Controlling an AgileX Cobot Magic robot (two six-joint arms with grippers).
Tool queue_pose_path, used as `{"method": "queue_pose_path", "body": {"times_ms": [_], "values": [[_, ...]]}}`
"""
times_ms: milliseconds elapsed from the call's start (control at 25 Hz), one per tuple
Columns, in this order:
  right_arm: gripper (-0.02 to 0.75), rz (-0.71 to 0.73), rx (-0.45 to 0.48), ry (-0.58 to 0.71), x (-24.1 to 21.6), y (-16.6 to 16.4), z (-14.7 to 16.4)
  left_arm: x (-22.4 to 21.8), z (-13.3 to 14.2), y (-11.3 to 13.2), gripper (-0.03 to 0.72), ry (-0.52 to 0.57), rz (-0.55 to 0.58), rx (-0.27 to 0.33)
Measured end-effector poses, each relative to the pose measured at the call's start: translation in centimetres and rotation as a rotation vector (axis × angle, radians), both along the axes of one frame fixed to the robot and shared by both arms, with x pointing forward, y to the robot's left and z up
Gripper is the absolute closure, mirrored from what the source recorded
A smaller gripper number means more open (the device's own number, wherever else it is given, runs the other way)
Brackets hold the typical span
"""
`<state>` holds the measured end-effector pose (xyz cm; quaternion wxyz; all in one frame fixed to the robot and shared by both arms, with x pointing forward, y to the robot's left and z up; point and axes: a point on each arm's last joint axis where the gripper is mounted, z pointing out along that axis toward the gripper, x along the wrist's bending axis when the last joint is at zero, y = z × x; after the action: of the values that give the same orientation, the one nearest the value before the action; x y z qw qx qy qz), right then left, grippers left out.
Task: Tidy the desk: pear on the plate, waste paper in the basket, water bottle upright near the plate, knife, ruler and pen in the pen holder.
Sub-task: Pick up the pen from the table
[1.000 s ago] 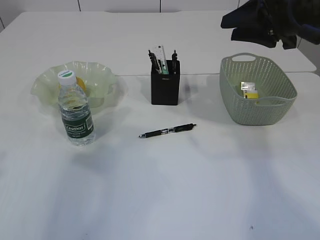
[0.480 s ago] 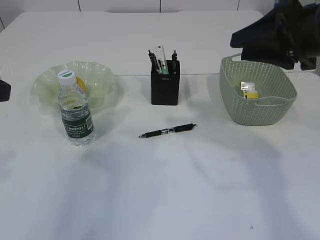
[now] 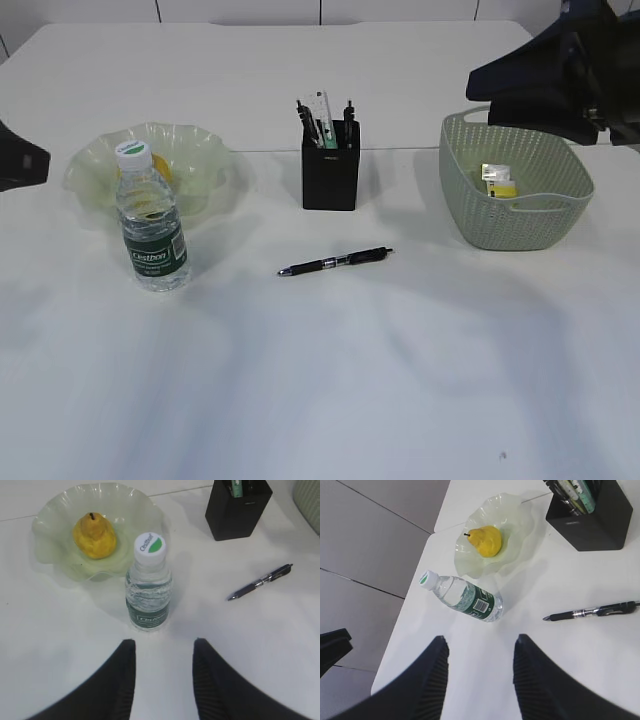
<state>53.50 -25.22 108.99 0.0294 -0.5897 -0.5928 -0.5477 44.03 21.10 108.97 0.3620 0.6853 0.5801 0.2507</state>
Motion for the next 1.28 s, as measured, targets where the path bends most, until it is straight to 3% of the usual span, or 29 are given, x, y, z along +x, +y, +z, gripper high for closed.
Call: {"method": "queue_pose_path", "body": {"times_ms": [240,600,920,1280], "values": [[0.413,-0.001,0.000,0.000,0.0,0.0,0.0,1.3,-0.1,-0.7,0.419,0.009,-0.023,0.036],[0.414,-0.003,0.002,0.002,0.0,0.0,0.0,2.2,0.7,-1.4,0.419,0.012,-0.032,0.046],[0.413,-0.008,0.008,0.009,0.0,0.0,0.0,1.8,-0.1,-4.5,0.419,0.035,-0.162,0.090],[0.412,-0.008,0.009,0.011,0.0,0.0,0.0,5.0,-0.7,-7.4,0.396,0.067,-0.180,0.110]]}}
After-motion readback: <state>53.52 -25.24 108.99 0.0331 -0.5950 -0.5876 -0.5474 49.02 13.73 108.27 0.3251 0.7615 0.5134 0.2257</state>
